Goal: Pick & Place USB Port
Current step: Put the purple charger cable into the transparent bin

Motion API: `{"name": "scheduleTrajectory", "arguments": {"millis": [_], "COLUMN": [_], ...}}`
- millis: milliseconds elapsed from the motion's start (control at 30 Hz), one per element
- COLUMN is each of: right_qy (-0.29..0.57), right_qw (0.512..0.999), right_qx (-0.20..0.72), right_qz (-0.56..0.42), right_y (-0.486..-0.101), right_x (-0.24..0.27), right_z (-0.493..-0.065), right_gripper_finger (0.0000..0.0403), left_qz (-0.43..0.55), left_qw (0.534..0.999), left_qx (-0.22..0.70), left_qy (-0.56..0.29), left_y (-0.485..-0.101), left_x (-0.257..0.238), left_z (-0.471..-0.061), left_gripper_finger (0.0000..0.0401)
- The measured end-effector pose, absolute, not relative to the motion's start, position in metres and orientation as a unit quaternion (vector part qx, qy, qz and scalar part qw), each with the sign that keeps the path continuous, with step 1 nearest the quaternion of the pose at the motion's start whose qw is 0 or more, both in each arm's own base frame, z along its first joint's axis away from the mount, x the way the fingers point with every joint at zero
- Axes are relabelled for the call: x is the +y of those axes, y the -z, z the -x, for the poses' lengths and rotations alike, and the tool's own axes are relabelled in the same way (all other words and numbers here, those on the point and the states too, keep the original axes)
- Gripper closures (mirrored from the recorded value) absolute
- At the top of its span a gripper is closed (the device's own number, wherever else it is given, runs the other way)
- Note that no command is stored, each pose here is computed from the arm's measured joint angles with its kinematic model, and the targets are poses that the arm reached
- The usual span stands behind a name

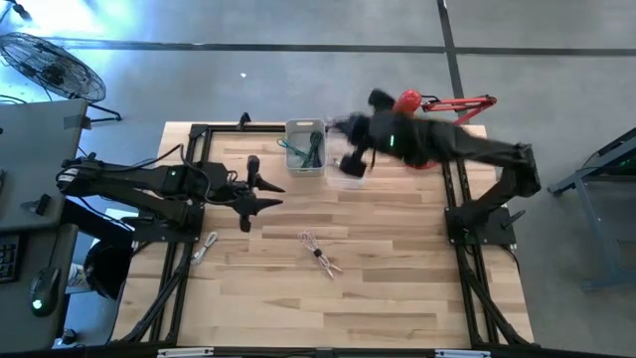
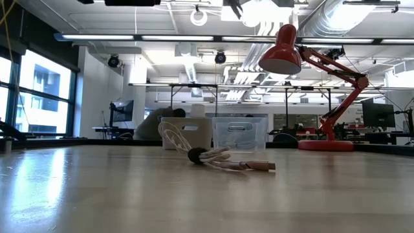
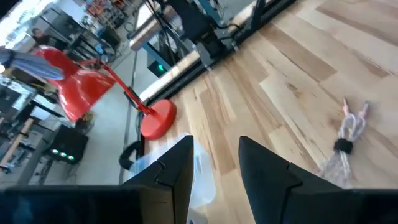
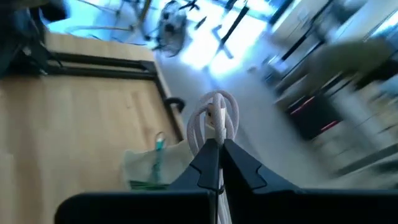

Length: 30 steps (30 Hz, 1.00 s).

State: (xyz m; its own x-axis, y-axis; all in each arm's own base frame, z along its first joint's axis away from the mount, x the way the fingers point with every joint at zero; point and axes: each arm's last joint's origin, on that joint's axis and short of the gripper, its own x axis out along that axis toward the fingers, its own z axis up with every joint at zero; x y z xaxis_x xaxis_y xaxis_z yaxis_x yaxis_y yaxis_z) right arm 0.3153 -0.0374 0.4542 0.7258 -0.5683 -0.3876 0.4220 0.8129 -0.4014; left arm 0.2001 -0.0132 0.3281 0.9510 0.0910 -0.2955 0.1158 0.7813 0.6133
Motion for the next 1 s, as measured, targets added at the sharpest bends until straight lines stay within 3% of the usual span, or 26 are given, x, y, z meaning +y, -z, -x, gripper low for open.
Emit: {"name": "scheduleTrajectory", "arguments": {"millis": [100, 267, 433, 700, 1000], "right_qy": [0.25, 0.266, 0.232, 0.248, 0.246], "right_qw": [0.927, 0.911, 0.92, 0.906, 0.903], "right_qx": [0.266, 0.309, 0.314, 0.341, 0.352], "right_qz": [0.081, 0.064, 0.048, 0.031, 0.021], "right_y": [-0.455, -0.432, -0.401, -0.369, -0.359], "right_x": [-0.063, -0.087, -0.095, -0.113, -0.117], "right_z": [-0.308, -0.307, -0.318, -0.318, -0.317], "right_gripper_finger": [0.0402, 0.0402, 0.0402, 0.0402, 0.0402], "left_qz": [-0.325, -0.326, -0.33, -0.34, -0.341], "left_qw": [0.929, 0.926, 0.923, 0.919, 0.919], "left_qx": [0.174, 0.192, 0.195, 0.2, 0.2], "left_qy": [0.011, 0.017, 0.016, 0.0, 0.0], "left_y": [-0.325, -0.321, -0.321, -0.321, -0.321], "left_x": [-0.013, -0.013, -0.013, -0.012, -0.012], "left_z": [-0.199, -0.198, -0.198, -0.197, -0.197], "left_gripper_finger": [0.0278, 0.0278, 0.0278, 0.0277, 0.0277]}}
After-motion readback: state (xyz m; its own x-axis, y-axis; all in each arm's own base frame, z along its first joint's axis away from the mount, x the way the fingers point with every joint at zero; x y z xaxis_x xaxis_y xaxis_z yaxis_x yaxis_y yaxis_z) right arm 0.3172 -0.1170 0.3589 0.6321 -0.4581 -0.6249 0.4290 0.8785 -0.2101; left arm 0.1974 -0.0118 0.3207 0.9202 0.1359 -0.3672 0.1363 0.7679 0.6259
